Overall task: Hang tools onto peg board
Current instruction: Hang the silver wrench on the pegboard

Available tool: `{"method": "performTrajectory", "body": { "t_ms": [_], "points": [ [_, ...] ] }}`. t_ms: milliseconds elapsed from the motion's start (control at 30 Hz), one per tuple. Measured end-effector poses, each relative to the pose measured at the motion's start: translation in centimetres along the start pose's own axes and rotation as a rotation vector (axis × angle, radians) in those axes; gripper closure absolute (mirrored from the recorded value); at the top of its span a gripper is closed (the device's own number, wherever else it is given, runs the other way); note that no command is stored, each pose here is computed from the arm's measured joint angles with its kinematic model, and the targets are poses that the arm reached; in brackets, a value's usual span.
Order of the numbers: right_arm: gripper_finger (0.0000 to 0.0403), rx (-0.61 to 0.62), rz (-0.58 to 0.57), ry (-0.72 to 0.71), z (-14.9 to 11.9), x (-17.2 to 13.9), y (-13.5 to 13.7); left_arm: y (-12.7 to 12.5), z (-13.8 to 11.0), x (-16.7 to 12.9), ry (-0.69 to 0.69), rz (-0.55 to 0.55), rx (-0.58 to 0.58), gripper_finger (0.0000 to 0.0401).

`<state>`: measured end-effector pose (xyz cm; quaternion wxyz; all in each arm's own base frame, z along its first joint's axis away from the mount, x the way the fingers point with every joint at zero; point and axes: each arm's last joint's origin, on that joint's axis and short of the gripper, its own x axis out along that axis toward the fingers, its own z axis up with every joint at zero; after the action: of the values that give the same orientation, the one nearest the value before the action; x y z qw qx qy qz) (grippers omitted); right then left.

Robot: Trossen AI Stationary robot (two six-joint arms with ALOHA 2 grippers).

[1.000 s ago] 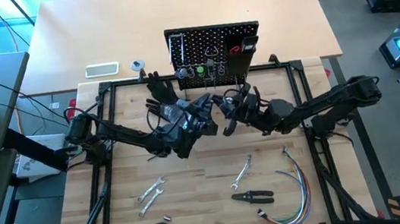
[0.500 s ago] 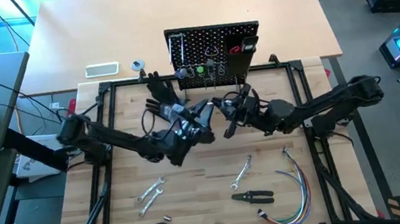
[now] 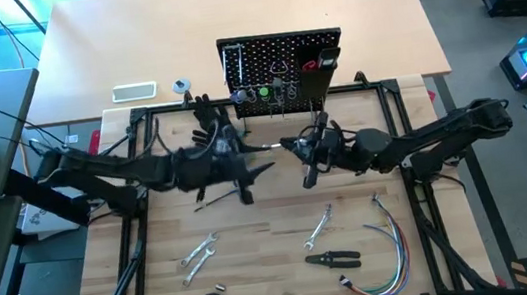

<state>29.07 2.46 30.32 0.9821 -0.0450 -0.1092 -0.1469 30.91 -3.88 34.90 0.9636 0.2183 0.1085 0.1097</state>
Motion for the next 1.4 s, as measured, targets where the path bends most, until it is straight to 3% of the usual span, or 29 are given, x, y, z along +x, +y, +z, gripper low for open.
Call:
{"method": "performTrajectory", "body": {
  "t_ms": [133,400,767,1000,1267,1400],
  "points": [
    [0.0402,-0.001,0.114,-0.02,0.0,0.1,0.0,1.9,-1.5,0.6,0.056,-0.107,-0.147,0.0247],
    [0.0402,-0.039,0.18,0.09,0.3,1.0,0.5,2.4,-3.4,2.7,0.065,-0.313,-0.241,0.0247],
    [0.0402,-0.108,0.167,0.209,-0.3,2.7,1.2,2.5,-4.0,3.1,0.091,-0.328,-0.223,0.0291],
    [0.0402,-0.092,0.162,0.224,-0.5,2.8,1.0,2.4,-4.3,3.1,0.112,-0.351,-0.207,0.035],
    [0.0401,-0.082,0.185,0.216,-0.5,2.8,1.1,2.0,-4.8,3.5,0.141,-0.385,-0.204,0.0376],
    [0.038,-0.066,0.187,0.231,-0.6,2.7,1.1,2.0,-4.8,3.4,0.141,-0.386,-0.189,0.0396]
  ]
}}
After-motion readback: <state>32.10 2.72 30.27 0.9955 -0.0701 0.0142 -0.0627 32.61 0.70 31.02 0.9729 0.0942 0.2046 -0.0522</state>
